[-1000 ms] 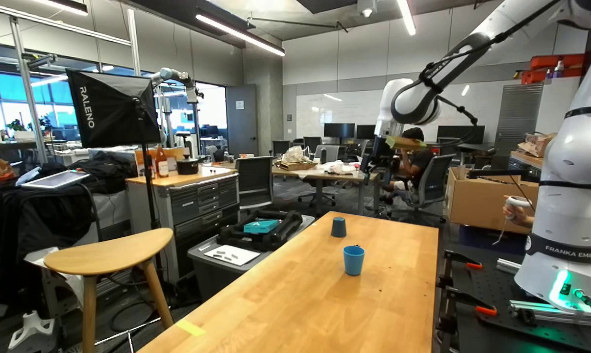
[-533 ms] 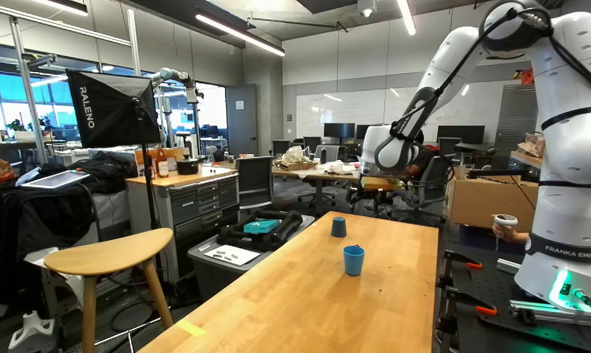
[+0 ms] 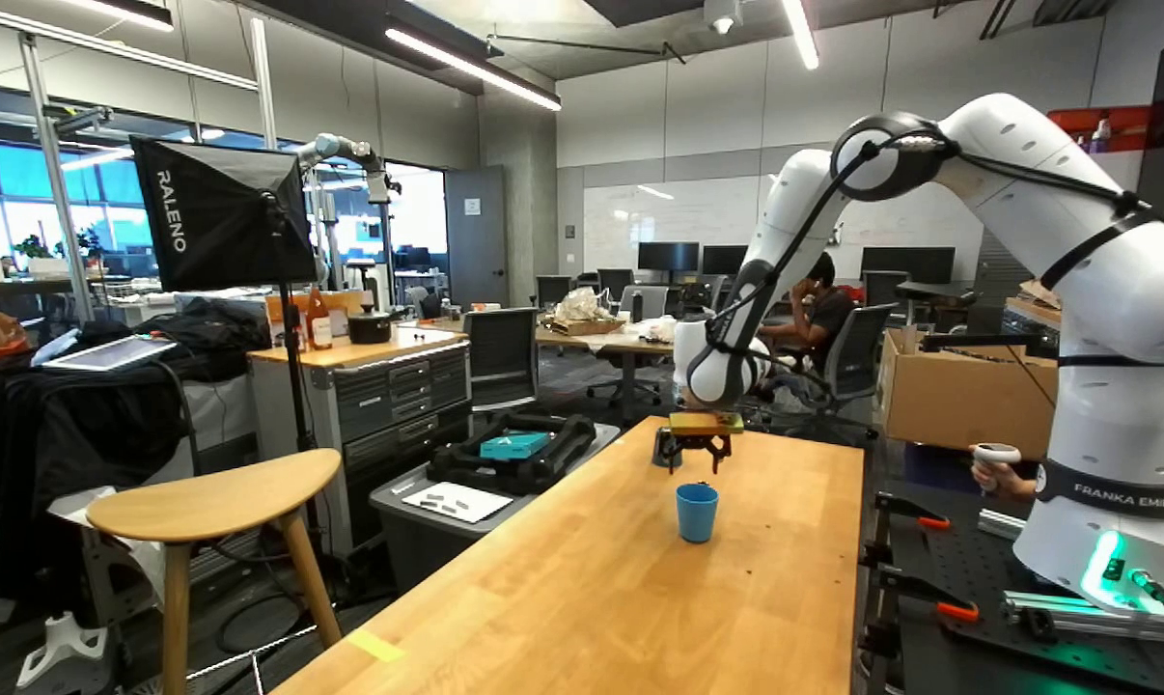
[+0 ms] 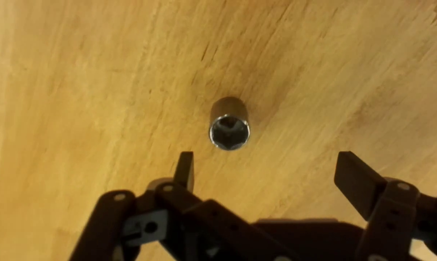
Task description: Place the silver object in the light blue mug
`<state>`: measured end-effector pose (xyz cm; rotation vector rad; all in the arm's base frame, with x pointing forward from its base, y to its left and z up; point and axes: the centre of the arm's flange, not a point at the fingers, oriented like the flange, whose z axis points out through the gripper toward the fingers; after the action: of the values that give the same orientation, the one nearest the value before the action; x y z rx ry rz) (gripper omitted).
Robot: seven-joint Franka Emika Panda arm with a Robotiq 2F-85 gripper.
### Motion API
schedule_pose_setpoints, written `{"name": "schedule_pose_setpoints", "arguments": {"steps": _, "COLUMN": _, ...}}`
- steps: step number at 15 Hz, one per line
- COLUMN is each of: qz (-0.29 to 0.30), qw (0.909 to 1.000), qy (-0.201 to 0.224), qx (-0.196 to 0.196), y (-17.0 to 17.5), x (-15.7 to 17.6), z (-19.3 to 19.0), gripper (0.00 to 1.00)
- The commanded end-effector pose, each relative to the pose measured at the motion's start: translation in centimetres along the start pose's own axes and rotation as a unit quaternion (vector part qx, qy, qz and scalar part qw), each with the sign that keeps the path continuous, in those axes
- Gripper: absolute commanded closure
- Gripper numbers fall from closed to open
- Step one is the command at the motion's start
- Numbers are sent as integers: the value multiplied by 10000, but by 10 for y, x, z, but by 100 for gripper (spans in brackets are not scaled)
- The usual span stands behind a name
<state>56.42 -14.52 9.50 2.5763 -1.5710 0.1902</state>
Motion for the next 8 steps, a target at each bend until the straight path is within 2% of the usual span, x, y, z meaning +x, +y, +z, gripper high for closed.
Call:
{"name": "schedule_pose_setpoints", "arguments": {"steps": 1, "qz": 227, "qw": 9995, "qy": -126, "qx": -166, "y": -33, "x": 15, "z": 47, "gripper": 0}}
{"name": "schedule_pose_setpoints", "arguments": {"steps": 7, "qz": 525, "qw": 9952, "qy": -699, "qx": -436, "y": -28, "x": 9, "z": 64, "gripper": 0}}
{"name": "schedule_pose_setpoints", "arguments": {"steps": 8, "qz": 572, "qw": 9940, "qy": -817, "qx": -451, "y": -25, "x": 7, "z": 64, "gripper": 25}}
